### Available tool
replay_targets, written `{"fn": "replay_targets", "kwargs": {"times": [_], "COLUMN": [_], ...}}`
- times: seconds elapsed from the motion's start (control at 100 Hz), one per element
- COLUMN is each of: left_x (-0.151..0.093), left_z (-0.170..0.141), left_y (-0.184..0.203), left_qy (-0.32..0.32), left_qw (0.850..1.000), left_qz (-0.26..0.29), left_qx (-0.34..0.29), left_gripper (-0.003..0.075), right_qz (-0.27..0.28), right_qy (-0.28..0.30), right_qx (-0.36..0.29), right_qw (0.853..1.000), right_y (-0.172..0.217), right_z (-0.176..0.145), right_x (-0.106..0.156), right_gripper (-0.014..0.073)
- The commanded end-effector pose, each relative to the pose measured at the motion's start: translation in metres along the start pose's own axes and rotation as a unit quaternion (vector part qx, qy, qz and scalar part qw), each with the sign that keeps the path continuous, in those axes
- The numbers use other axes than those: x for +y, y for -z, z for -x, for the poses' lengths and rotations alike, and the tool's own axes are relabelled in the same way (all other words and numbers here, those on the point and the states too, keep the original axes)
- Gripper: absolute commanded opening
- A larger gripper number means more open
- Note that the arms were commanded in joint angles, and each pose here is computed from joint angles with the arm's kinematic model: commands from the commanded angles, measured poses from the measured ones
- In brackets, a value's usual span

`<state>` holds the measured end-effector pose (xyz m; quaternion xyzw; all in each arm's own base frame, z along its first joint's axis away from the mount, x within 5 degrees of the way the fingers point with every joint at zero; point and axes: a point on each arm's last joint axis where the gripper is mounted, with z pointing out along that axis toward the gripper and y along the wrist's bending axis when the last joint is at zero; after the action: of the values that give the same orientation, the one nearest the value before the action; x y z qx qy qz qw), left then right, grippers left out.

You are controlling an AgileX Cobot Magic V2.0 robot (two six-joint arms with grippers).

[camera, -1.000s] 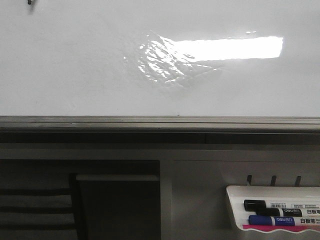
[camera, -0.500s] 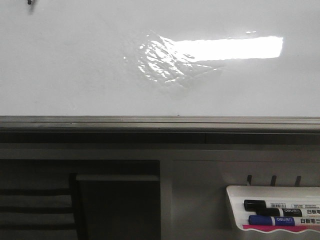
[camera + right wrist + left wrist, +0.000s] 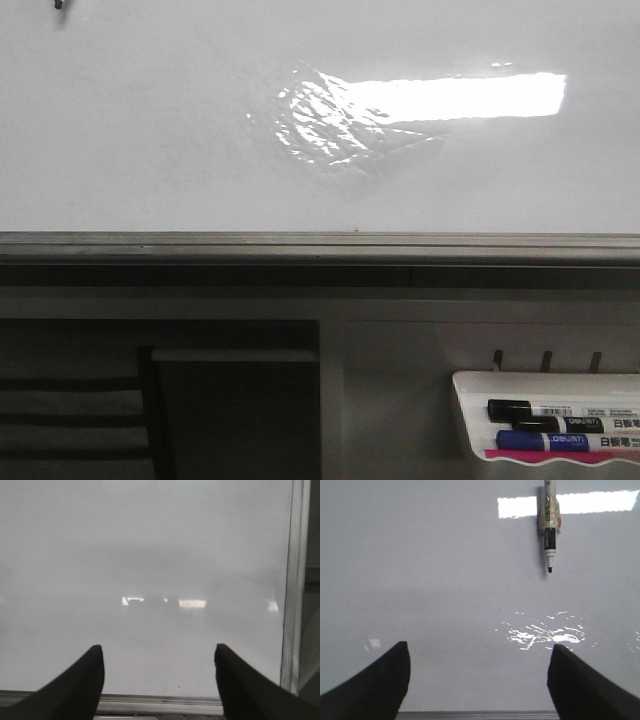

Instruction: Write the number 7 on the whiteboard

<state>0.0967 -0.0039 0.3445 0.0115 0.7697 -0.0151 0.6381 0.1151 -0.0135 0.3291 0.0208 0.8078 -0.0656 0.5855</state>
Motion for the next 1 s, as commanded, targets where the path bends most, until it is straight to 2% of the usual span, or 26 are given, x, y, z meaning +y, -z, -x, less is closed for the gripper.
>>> {"fn": "replay_targets", "kwargs": {"times": [0.0, 0.27, 0.42, 0.63, 0.78, 0.99], "left_x": [0.000, -0.003, -0.005, -0.025, -0.044, -0.057], "left_z": [0.016, 0.014, 0.018, 0.035, 0.046, 0.054], "left_y": [0.001, -0.009, -0.029, -0.063, -0.092, -0.133], "left_qy": [-0.001, 0.045, 0.026, -0.014, -0.022, -0.029], "left_qw": [0.999, 0.998, 0.999, 0.997, 0.994, 0.992], "left_qz": [-0.002, -0.019, -0.022, -0.075, -0.109, -0.116], "left_qx": [-0.049, -0.044, -0.017, 0.006, -0.011, -0.048], "left_gripper": [0.0532, 0.0531, 0.0531, 0.0531, 0.0531, 0.0521], "right_qz": [-0.001, -0.001, 0.000, 0.001, 0.001, 0.001], "right_qy": [0.013, 0.012, 0.009, 0.008, 0.008, 0.008], "right_qx": [-0.053, -0.053, -0.053, -0.053, -0.053, -0.053], "right_qw": [0.999, 0.999, 0.999, 0.999, 0.999, 0.999], "right_y": [0.002, 0.002, 0.002, 0.002, 0.002, 0.002], "right_z": [0.017, 0.017, 0.017, 0.017, 0.017, 0.017], "right_x": [-0.001, -0.001, -0.001, 0.000, 0.000, 0.000], "right_gripper": [0.0428, 0.0428, 0.0428, 0.0428, 0.0428, 0.0428]}}
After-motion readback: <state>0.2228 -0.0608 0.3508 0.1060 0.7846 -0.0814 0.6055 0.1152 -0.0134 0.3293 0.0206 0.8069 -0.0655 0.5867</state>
